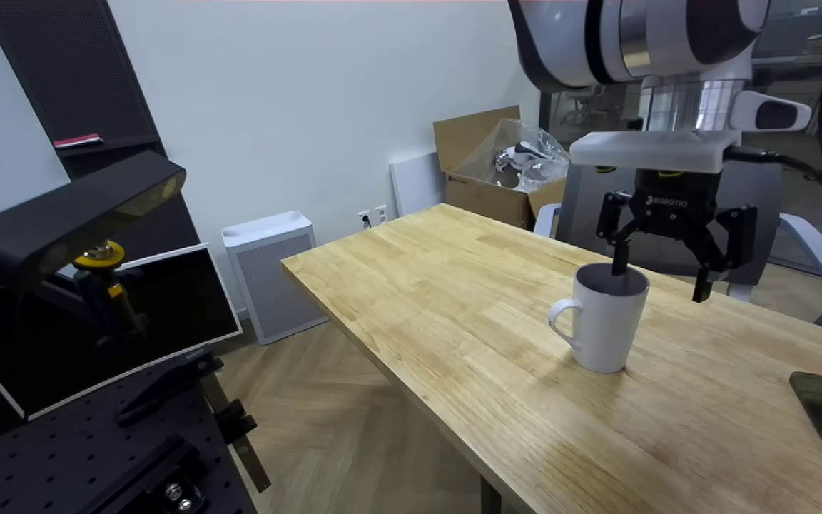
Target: Move the white mug to the left side of the table
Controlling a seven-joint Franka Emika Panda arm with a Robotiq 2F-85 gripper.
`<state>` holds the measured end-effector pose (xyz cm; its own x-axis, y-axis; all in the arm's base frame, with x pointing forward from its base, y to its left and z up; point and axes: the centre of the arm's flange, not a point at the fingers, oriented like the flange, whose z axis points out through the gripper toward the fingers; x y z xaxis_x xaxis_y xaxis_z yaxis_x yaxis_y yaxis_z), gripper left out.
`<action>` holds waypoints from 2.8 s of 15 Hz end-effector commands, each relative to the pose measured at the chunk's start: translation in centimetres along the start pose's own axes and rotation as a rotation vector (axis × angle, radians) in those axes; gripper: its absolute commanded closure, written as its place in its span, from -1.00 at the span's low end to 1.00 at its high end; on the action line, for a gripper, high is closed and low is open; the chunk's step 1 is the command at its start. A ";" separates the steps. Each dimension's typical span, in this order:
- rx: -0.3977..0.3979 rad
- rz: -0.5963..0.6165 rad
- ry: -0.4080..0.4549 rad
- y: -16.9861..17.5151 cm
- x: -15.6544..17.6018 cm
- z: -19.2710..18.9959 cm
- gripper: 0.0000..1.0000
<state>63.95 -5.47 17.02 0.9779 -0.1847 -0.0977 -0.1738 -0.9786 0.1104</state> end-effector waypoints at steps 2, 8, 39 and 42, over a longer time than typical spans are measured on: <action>0.002 0.044 0.002 -0.4 0.0 0.9 -1.00; 0.010 0.042 -0.006 -1.0 -0.3 2.2 -1.00; 0.071 0.136 -0.010 0.6 0.9 3.5 0.94; 0.067 0.144 -0.021 0.9 1.0 3.7 0.94</action>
<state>63.92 -5.94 13.80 0.9547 -0.2835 -0.0903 -0.2811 -0.9589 0.0380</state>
